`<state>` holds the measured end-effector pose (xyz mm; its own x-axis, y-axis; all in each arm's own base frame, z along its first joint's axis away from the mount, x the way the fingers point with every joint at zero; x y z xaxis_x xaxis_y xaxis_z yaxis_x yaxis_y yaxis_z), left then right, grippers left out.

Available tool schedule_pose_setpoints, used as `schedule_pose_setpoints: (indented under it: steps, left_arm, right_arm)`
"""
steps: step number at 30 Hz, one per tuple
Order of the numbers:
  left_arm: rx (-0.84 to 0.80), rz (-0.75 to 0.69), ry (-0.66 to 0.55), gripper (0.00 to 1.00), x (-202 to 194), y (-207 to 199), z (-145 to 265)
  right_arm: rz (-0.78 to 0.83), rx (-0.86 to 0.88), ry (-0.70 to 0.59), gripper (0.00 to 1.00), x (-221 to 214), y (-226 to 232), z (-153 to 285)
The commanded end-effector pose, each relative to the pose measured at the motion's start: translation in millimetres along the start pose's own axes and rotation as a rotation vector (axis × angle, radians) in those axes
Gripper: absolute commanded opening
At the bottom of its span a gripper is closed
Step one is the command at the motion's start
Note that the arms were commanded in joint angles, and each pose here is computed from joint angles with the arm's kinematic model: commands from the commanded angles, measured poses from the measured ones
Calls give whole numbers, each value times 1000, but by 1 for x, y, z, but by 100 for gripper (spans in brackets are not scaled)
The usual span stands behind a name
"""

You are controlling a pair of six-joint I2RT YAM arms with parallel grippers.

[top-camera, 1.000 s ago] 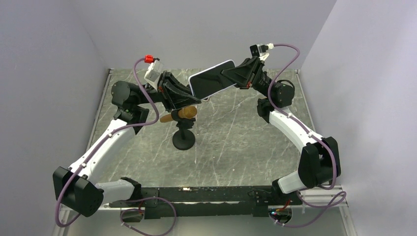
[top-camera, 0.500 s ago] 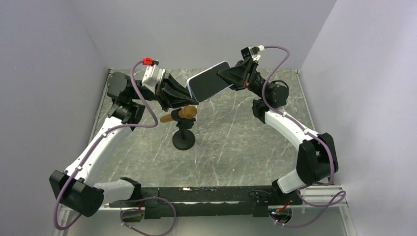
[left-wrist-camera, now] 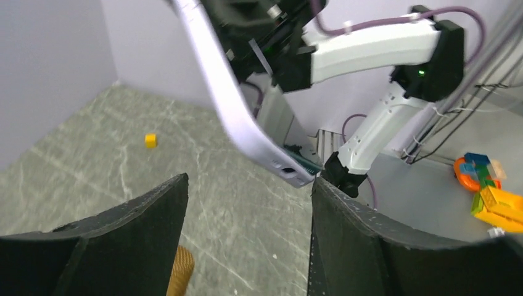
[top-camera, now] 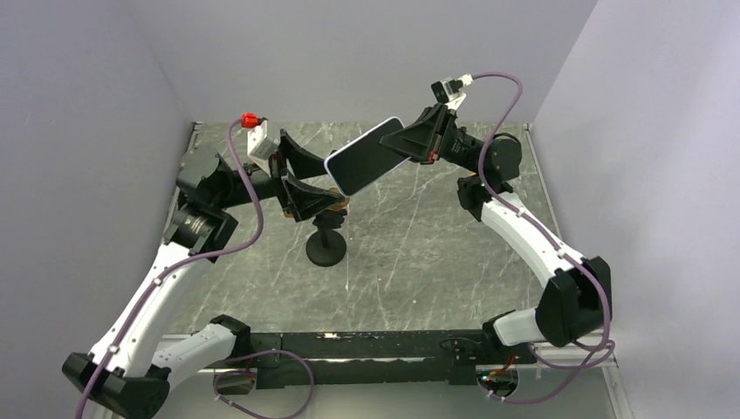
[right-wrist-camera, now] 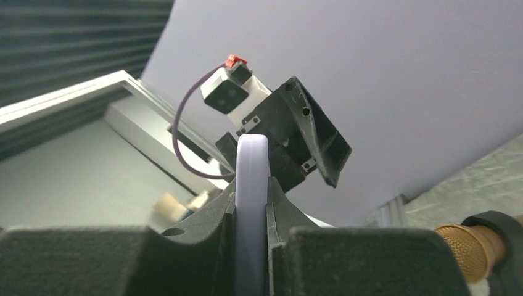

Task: Take the phone out of the phone case
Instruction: Remove the phone case from the phone.

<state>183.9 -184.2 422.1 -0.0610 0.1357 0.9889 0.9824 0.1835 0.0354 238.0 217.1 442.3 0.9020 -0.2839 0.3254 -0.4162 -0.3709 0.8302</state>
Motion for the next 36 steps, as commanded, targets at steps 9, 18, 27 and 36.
schedule_pose_setpoints:
  steps: [9,18,27,36]
  left_arm:
    - [307,131,51,59,22,-3,24]
    - [54,173,43,85,20,-11,9]
    - [-29,236,90,66,12,-11,4]
    - [-109,304,108,42,13,-8,-5]
  right_arm:
    - [307,-52,160,0,-9,41,7]
    - [354,-90,183,0,-14,52,10]
    - [353,-83,174,0,-13,51,9]
    - [359,-82,184,0,-14,49,10]
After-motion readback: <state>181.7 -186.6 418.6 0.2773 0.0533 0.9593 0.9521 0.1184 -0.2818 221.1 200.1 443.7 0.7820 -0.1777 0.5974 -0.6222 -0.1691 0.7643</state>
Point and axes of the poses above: each gripper's point midway between its finger pads, its own z axis back along the fingers, its own y axis along the line the jaws close on, x = y × z, the point moved 7 cm from there along z, back along the fingers, and after that the axes turned 9 degrees about -z, right-handed, at the moved point
